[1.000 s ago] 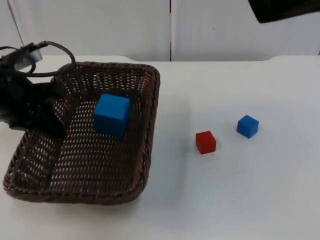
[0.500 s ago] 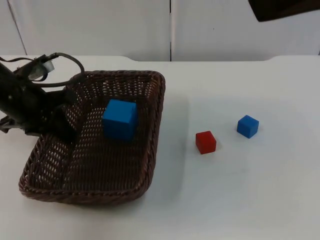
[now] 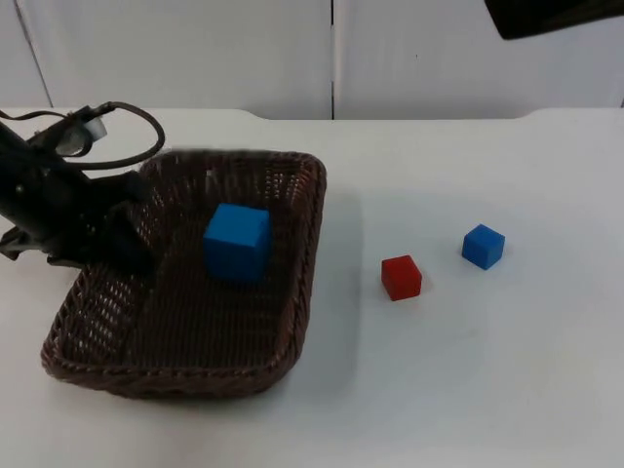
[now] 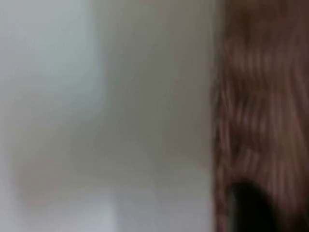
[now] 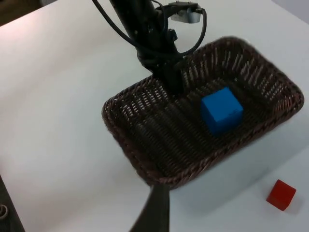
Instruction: Pick up the basket with the left hand and place the largest block into the basket with the right hand.
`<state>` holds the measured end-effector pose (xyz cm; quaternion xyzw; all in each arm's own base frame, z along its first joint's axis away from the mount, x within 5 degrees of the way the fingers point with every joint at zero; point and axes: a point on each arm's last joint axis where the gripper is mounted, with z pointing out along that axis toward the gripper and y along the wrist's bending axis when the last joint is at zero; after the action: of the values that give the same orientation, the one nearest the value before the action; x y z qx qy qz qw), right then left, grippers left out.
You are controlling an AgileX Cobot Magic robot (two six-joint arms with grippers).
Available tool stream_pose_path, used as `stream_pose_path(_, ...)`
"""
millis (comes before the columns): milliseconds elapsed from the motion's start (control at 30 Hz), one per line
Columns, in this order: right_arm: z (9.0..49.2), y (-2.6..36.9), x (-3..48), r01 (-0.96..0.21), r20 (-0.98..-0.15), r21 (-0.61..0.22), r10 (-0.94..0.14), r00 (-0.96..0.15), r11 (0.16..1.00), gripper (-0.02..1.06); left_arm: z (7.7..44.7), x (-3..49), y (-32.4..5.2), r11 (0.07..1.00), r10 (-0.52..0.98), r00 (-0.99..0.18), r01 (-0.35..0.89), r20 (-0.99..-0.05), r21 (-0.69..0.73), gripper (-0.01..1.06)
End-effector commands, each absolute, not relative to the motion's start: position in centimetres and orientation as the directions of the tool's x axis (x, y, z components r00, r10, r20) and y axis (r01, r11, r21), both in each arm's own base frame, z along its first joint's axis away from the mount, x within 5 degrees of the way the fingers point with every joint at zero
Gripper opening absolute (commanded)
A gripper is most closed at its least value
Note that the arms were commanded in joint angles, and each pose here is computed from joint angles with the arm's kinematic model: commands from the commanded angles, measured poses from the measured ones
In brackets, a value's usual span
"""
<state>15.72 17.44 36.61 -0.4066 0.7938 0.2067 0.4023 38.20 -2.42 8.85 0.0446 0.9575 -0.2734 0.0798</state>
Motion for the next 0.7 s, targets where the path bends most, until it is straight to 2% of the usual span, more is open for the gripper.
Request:
stream_pose_path(0,36.7,17.3,15.6,-0.808,-0.814,0.003,-0.468,-0.344,0.589,0.77,9.5,38.3,-2.6,0.825,0.033,-0.984,0.126,-0.176,-0.552,0.44)
stream_pose_path(67,36.7,17.3,15.7,-0.807,-0.817,0.002,-0.465,-0.342,0.59,0.77,9.8,38.1,-2.7,0.813,0.042,-0.985,0.131,-0.167,-0.568,0.66)
stream_pose_path(133,36.8,17.4,15.7,-0.807,-0.821,0.001,-0.46,-0.338,0.591,0.77,10.6,38.3,-2.9,0.791,0.073,-0.985,0.154,-0.158,-0.592,0.81)
stream_pose_path(167,36.8,17.4,15.7,-0.807,-0.821,0.001,-0.46,-0.338,0.591,0.77,10.6,38.3,-2.9,0.791,0.073,-0.985,0.154,-0.158,-0.592,0.81)
stream_pose_path(233,36.9,17.4,15.8,-0.805,-0.827,-0.002,-0.453,-0.332,0.593,0.77,12.1,38.6,-2.9,0.783,0.09,-0.981,0.177,-0.173,-0.596,0.89)
stream_pose_path(433,37.3,17.5,16.0,-0.797,-0.859,-0.012,-0.415,-0.301,0.603,0.77,16.0,38.1,-2.8,0.798,0.092,-0.973,0.2,-0.213,-0.569,0.89)
stream_pose_path(667,37.8,17.7,16.3,-0.788,-0.89,-0.018,-0.37,-0.268,0.615,0.77,18.6,36.8,-2.4,0.836,0.084,-0.984,0.155,-0.156,-0.526,0.87)
